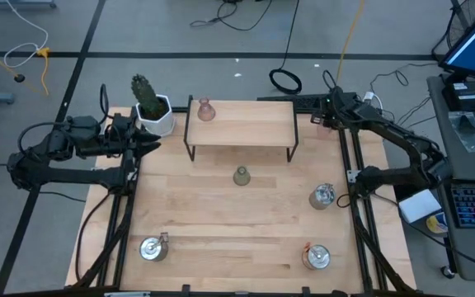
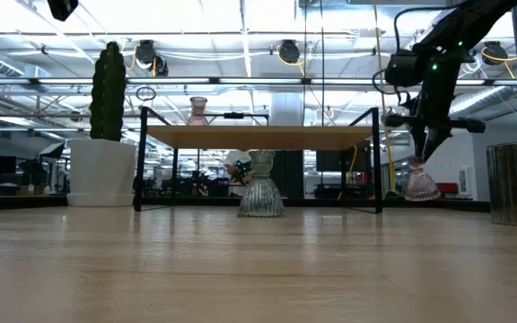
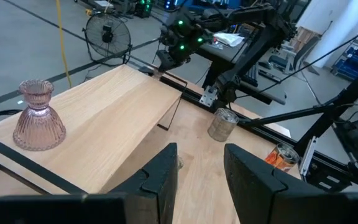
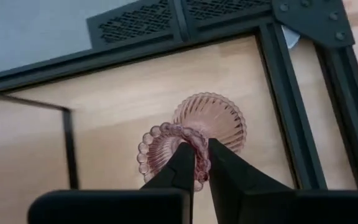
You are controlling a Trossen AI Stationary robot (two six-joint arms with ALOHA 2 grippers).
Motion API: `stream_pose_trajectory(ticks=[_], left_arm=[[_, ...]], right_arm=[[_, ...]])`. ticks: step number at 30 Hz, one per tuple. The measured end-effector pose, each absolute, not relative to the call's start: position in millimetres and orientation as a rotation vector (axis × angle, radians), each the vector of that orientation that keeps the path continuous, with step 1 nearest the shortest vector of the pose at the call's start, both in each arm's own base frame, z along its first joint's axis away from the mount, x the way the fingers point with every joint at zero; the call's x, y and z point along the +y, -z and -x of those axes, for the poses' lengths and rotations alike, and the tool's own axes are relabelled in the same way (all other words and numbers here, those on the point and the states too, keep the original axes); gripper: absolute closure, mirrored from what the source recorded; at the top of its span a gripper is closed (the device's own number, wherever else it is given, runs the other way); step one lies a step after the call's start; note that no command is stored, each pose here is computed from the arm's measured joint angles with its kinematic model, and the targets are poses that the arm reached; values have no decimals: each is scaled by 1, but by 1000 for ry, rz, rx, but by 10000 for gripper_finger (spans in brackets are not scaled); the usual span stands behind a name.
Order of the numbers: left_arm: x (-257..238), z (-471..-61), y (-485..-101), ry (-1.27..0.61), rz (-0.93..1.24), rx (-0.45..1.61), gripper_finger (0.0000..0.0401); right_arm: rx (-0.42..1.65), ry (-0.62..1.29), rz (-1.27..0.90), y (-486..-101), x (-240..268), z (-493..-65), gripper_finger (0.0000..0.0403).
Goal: Pick & Place candle stick holders
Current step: Put the pink candle holder on the shelf
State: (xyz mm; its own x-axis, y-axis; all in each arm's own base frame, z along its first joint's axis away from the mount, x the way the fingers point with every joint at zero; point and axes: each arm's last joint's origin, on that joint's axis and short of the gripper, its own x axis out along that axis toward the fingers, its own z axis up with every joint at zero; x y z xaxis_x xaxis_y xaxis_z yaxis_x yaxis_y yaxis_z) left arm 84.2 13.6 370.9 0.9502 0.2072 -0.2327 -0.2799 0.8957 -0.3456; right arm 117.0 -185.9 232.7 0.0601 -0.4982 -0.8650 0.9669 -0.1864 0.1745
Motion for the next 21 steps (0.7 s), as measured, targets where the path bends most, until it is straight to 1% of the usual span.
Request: stream_pose_trajectory(ticks=[7,12,16,21], left_arm=[[16,-103,-366,-266,391,253,270],[19,-125,-361,-272,374,308,270],[21,-140,-357,-275,369,338,270],[23,-155,-357,-244,338,323,270]], right_arm=[[498,1447,-964,-261,-161,-109,386],[356,1413,-917,-283,-141,-100,386],[216,1318,-860,-302,-126,-98,386],[5,1086,-777,-330,-114,-102,386]])
